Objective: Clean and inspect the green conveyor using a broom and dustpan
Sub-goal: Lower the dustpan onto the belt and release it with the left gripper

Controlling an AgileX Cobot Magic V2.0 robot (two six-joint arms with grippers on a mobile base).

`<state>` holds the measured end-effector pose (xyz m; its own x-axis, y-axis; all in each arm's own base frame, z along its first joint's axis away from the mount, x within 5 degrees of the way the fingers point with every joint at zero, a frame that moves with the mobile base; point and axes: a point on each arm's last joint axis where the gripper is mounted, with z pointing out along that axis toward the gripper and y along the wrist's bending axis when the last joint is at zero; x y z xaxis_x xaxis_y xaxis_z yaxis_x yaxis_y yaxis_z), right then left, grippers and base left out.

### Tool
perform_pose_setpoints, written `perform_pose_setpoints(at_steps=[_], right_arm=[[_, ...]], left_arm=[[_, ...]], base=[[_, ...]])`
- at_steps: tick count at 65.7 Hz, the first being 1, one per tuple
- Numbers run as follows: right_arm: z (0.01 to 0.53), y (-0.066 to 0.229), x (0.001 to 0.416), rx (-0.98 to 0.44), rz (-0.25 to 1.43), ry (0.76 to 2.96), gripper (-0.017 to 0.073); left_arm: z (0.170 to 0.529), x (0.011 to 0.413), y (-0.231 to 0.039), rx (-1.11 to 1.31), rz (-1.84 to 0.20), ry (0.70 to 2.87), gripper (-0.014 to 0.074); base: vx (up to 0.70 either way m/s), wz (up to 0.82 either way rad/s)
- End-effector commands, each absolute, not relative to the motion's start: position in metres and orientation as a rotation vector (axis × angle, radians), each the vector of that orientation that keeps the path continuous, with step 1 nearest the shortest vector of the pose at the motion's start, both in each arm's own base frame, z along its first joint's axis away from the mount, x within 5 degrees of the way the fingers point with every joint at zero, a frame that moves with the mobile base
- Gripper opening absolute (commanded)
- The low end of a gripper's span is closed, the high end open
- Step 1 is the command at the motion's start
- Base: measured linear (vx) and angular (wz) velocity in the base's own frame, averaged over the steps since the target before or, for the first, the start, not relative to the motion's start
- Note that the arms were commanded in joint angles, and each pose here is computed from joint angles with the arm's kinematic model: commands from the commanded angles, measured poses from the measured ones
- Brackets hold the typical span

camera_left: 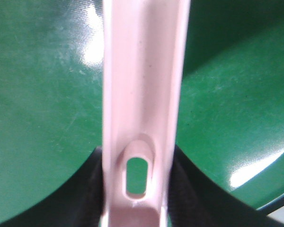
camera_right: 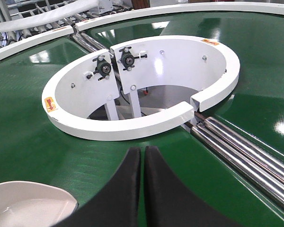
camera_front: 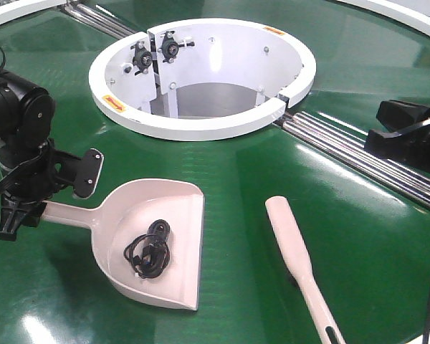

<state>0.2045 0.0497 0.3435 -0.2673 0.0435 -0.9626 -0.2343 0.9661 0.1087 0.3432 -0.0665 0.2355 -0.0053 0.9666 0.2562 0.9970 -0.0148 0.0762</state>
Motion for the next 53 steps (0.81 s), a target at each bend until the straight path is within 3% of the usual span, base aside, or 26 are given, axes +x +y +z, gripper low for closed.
perform_pose_setpoints(at_steps=[1,18,28,44,53], right_arm=[[0.362,0.047,0.204,-0.114,0.256,1.715,-0.0010],[0.362,0.047,0.204,-0.114,0.256,1.715,-0.0010],[0.362,0.047,0.204,-0.114,0.256,1.715,-0.0010],[0.364,0.046,0.201,-0.113,0.257,1.703,-0.0010],[0.367,0.046,0.198,-0.113,0.258,1.691,-0.0010]], left_arm=[[0.257,0.339,-0.069,-2.139,-0.395,-2.159,-0.0021],[0.257,0.339,-0.069,-2.139,-0.395,-2.159,0.0051],[0.257,0.339,-0.069,-2.073,-0.403,-2.237,0.0224],[0.259,0.338,-0.069,-2.002,-0.412,-2.319,0.0583],[0.271,0.334,-0.068,-1.973,-0.441,-2.385,0.0643]], base=[[0.00,0.00],[0.00,0.00],[0.00,0.00],[0.00,0.00],[0.00,0.00]])
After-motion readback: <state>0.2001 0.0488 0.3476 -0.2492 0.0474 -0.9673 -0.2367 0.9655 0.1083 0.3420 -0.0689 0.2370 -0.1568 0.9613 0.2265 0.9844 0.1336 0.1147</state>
